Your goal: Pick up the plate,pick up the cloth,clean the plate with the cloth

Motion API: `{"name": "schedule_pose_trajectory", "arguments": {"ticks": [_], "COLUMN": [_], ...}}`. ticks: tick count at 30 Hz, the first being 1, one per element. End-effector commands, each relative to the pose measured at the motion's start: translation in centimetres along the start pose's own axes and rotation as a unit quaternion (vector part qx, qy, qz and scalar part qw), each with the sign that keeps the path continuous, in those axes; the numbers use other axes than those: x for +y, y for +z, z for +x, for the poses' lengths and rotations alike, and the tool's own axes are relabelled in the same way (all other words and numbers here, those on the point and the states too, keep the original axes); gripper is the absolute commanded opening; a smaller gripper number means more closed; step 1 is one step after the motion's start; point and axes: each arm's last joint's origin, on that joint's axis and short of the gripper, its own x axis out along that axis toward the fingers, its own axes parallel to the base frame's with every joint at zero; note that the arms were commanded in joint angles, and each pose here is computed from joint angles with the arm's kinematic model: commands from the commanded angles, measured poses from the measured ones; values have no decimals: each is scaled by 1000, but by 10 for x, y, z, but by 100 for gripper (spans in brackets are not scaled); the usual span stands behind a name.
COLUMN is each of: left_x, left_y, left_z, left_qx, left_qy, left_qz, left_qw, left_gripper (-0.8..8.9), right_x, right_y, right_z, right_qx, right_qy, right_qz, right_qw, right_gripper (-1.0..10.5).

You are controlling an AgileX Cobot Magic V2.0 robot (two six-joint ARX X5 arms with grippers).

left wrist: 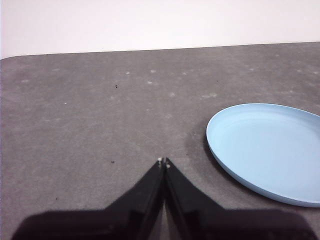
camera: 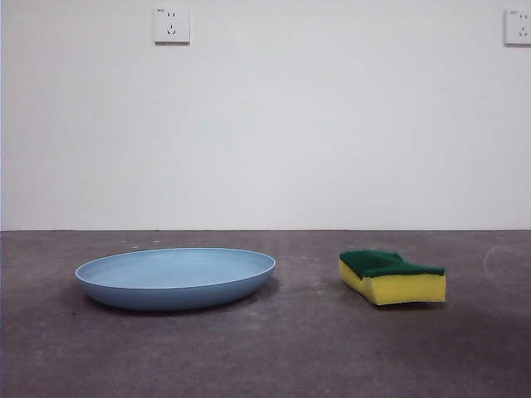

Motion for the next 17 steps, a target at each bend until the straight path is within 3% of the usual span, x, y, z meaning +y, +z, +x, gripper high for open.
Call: {"name": "schedule_pose_trajectory", "arguments": {"ticks": [1,6,15,17], "left_x": [0,0,-6,-7], "left_y": [-3,14,75,90], "left_z": [1,-6,-21,-20], "left_qx": [3,5,48,68], "left_qy": [1,-3,-78,-90], "left_qz": [-26,-69,-104,-104], "left_qw": [1000,998,990,988], "left_gripper": [-6,-6,-6,-6], "right_x": [0,4,20,23], "right_y": [-1,19,78,91], "right_z": [0,-5,-6,-2], "right_qx": [11,6,37,50], "right_qy": [5,8,81,95], "right_qz": [19,56,59,41], "right_qw": [1000,998,994,993], "right_gripper": [-9,-9,-8,-7]}}
